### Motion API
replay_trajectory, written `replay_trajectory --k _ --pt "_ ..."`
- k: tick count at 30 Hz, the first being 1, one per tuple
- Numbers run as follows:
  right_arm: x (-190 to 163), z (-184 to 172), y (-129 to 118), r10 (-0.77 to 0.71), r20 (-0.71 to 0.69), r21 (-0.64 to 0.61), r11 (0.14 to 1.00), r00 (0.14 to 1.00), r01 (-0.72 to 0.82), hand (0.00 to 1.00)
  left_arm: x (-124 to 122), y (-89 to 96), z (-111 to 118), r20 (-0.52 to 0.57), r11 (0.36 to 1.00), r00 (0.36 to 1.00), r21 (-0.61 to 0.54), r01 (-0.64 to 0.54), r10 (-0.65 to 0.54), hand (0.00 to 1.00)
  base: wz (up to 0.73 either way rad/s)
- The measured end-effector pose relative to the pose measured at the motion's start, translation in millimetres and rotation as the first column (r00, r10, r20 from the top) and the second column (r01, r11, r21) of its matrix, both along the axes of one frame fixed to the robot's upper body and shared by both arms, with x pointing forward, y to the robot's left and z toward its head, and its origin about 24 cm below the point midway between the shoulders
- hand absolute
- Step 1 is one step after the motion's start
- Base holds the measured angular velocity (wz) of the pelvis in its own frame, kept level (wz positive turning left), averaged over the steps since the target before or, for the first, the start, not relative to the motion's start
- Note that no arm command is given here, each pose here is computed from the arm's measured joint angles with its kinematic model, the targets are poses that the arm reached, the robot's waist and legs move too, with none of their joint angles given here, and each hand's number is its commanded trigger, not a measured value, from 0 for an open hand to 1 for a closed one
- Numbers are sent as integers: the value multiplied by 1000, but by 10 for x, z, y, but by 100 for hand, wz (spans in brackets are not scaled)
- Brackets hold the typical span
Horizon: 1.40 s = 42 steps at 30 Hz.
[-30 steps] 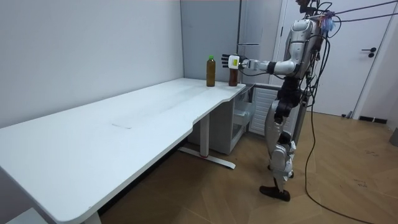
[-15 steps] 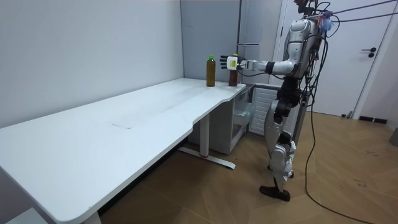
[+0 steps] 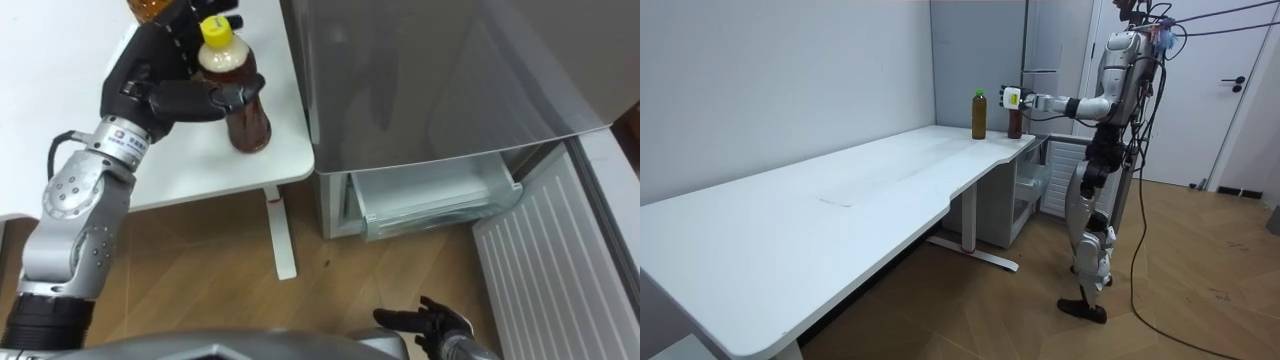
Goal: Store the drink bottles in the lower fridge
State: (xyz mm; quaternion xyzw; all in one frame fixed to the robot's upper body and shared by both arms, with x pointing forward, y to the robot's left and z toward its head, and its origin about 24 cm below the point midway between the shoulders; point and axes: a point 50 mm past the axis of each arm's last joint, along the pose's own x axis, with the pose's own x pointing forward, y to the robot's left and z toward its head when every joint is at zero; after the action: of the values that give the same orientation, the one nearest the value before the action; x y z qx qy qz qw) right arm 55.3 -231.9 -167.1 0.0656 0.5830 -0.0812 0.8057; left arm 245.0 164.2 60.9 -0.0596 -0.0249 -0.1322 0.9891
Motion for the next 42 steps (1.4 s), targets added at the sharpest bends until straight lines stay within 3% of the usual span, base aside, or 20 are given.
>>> replay_trajectory --k 35,42 --pt "30 -5 8 22 -37 9 1000 999 -22 0 39 -73 17 -2 998 1000 -62 30 -30 100 -1" --pt "51 -6 27 39 -36 9 999 999 -39 0 34 -138 -12 -22 986 998 -159 53 -57 100 -1"
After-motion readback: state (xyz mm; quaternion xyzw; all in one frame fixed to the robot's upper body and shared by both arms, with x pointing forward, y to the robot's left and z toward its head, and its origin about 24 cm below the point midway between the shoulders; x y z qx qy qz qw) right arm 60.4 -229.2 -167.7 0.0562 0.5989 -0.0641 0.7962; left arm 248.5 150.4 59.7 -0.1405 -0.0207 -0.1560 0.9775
